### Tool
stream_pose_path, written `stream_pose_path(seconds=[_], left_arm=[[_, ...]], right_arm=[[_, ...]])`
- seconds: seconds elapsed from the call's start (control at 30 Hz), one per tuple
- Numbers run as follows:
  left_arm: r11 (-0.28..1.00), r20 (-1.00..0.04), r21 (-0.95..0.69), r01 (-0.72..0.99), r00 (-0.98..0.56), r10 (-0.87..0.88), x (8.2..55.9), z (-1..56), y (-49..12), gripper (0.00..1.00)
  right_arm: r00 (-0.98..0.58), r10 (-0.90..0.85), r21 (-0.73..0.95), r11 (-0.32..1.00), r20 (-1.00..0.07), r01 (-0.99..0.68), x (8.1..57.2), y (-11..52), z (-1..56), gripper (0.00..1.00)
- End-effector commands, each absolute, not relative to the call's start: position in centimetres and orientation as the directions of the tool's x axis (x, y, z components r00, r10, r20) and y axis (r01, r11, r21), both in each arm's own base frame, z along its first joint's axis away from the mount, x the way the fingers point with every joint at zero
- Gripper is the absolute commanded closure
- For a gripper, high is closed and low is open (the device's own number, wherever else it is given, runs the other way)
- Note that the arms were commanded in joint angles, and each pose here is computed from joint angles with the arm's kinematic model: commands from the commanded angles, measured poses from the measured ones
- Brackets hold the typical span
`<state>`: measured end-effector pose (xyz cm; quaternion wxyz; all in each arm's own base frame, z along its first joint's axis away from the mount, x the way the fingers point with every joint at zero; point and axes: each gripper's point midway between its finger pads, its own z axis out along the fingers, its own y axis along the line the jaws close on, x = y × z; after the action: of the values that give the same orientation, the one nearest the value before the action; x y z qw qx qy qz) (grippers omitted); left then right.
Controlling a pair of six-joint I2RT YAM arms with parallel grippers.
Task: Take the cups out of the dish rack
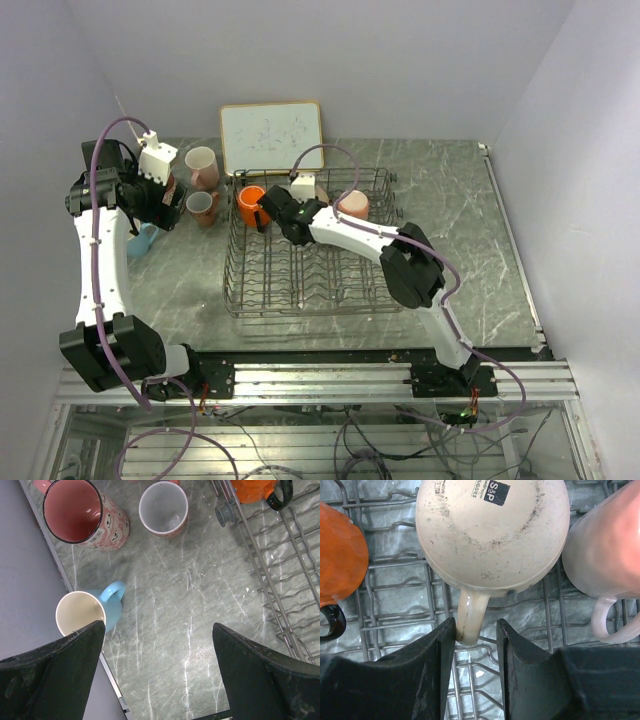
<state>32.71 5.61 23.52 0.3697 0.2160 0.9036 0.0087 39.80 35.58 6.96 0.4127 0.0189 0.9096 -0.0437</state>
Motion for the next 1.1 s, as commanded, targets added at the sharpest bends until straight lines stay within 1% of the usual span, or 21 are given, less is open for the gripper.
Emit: stream_pose_path(seconds=[0.0,0.17,0.23,0.33,0.47,0.57,0.8,0.9,1.07], left_arm=[[0.907,-0.698,0.166,0.388,-0.603,0.386,32.5,25.2,4.9,0.0],[0.905,-0.698,0.167,0.391,-0.602,0.389,32.6,25.1,4.9,0.0],[0.905,-0.695,0.167,0.391,-0.604,0.389,32.6,25.0,5.0,0.0],[0.9,-0.695,0.172,0.4,-0.599,0.399,32.6,25.0,4.9,0.0],[0.898,-0.703,0.177,0.403,-0.586,0.402,32.5,25.2,4.8,0.0],[0.888,-0.697,0.173,0.427,-0.584,0.416,32.3,24.9,4.6,0.0],[0.836,-0.705,0.195,0.513,-0.519,0.483,31.2,24.7,3.4,0.01],[0.806,-0.728,0.206,0.555,-0.463,0.505,31.0,24.9,2.4,0.01],[0.749,-0.759,0.243,0.616,-0.361,0.543,30.1,24.6,0.9,0.01]], right_arm=[[-0.684,-0.029,-0.11,0.991,-0.729,0.076,40.6,34.3,5.7,0.61],[-0.688,-0.039,-0.116,0.991,-0.725,0.067,41.4,34.2,5.6,0.59],[-0.684,-0.046,-0.115,0.992,-0.728,0.057,41.7,34.4,5.8,0.63],[-0.675,-0.055,-0.117,0.992,-0.735,0.047,42.0,34.5,6.3,0.73],[-0.654,-0.067,-0.118,0.992,-0.753,0.034,42.3,34.6,7.5,0.91],[-0.636,-0.075,-0.114,0.993,-0.768,0.02,42.6,34.9,8.9,1.0],[-0.569,-0.042,-0.05,0.999,-0.821,-0.003,43.2,35.5,14.6,1.0],[-0.541,-0.002,0.012,1.0,-0.841,-0.023,42.9,35.8,17.4,1.0],[-0.534,0.068,0.134,0.987,-0.843,-0.086,41.3,36.1,20.1,1.0]])
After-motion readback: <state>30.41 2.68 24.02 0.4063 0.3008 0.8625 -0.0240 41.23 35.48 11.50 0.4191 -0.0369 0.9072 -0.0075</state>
